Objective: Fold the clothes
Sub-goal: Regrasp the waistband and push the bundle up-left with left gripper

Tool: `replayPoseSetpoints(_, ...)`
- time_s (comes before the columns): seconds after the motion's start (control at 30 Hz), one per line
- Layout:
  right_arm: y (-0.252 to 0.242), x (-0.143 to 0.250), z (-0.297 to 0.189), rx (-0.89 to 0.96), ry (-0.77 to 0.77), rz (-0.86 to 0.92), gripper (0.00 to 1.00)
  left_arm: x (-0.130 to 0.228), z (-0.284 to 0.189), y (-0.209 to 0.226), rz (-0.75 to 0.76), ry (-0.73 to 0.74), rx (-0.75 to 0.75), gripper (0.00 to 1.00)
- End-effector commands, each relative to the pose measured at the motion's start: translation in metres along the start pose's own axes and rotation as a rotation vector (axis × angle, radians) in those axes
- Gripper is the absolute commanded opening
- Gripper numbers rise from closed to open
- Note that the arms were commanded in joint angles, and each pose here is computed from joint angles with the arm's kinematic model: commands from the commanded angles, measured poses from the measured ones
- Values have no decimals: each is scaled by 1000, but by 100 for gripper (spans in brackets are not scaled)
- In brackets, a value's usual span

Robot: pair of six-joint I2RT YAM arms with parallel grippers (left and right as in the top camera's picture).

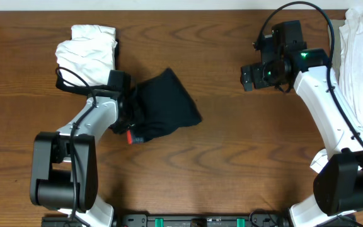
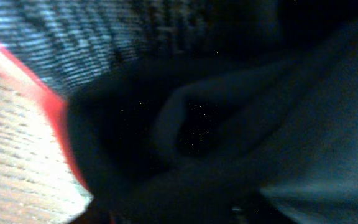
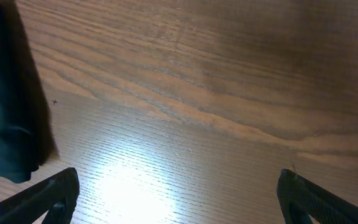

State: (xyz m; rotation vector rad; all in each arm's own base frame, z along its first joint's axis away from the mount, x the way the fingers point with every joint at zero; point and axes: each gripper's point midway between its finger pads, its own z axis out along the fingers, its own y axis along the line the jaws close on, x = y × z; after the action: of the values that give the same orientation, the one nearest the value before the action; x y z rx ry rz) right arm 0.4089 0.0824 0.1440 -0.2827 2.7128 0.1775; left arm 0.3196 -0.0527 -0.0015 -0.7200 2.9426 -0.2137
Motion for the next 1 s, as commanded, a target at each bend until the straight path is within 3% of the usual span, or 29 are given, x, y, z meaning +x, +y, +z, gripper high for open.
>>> replayPoseSetpoints(0.0, -2, 2, 3, 4, 8, 18, 99, 14, 14, 10, -7, 63, -36, 32)
replayPoseSetpoints(0.1, -2, 2, 3, 3, 8, 18, 99, 13, 14, 10, -7, 61, -35, 14)
replayPoseSetpoints(0.2, -2, 2, 3, 3, 8, 18, 99, 10, 12, 7, 3, 52, -28, 6)
replayPoseSetpoints(0.6, -3, 3, 3, 4, 9, 19, 99, -35, -42, -37, 235, -120, 105, 6)
replayPoseSetpoints(0.97, -3, 2, 3, 4, 8, 19, 99, -58, -89, -67, 296, -278, 227, 6)
